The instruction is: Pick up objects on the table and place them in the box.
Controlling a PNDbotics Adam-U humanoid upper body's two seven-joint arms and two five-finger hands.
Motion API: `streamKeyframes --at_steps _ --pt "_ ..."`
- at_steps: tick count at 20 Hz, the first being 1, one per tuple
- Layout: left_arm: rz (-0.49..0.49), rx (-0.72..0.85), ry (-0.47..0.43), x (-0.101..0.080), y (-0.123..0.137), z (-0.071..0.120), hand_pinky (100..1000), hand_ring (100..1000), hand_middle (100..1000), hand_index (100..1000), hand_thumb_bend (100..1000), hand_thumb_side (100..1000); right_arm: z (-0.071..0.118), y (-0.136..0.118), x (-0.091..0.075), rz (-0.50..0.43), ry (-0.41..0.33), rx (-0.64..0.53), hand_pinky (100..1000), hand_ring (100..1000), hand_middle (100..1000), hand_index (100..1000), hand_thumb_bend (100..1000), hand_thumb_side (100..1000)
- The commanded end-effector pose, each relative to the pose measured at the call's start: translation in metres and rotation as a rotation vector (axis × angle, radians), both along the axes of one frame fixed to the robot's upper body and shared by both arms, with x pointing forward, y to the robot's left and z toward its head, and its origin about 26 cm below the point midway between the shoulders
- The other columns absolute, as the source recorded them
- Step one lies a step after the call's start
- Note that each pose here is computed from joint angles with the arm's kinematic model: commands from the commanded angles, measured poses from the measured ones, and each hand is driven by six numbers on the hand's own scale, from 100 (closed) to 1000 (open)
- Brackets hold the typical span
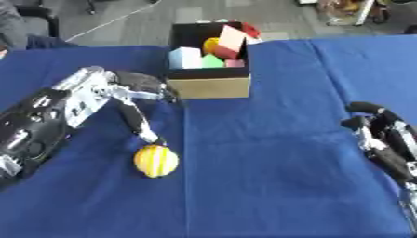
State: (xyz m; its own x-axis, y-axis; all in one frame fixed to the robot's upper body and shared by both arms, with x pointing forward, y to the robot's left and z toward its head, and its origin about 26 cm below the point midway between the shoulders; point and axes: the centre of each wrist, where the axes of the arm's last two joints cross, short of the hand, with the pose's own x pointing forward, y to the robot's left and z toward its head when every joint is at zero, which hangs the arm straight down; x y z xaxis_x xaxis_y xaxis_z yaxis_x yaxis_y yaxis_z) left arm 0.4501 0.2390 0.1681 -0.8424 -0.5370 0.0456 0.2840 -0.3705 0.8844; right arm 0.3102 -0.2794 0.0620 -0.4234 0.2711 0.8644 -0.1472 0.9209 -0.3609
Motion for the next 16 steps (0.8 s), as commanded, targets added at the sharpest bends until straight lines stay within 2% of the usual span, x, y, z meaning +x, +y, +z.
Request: streamKeyframes --at_steps 1,11,13,14,16 --pt "-0.32 0.284 0.062 -0.003 0.009 0.022 859 826 841 959 522 579 0.007 -0.008 0.0 -0.016 -0.02 -0.03 757 667 746 805 100 425" --pt "-0.376 0.342 0.108 -0.021 -0.001 -0.011 858 825 838 955 524 541 0.003 -0.007 0.0 -0.014 -0.008 -0.037 758 667 746 805 100 423" --pt "-0.389 0.366 0.096 -0.024 -0.003 -0.013 860 830 843 956 591 518 0.003 -0.007 0.0 -0.011 -0.008 -0.037 758 668 746 805 100 423" --pt "-0.393 0.38 0.094 -0.026 -0.003 -0.015 861 830 844 957 559 552 0.003 -0.006 0.0 -0.009 -0.008 -0.038 758 668 746 805 100 423" --pt "-0.398 0.401 0.097 -0.028 -0.003 -0.021 862 832 847 958 563 563 0.003 -0.006 0.0 -0.008 -0.008 -0.038 758 668 746 805 100 422"
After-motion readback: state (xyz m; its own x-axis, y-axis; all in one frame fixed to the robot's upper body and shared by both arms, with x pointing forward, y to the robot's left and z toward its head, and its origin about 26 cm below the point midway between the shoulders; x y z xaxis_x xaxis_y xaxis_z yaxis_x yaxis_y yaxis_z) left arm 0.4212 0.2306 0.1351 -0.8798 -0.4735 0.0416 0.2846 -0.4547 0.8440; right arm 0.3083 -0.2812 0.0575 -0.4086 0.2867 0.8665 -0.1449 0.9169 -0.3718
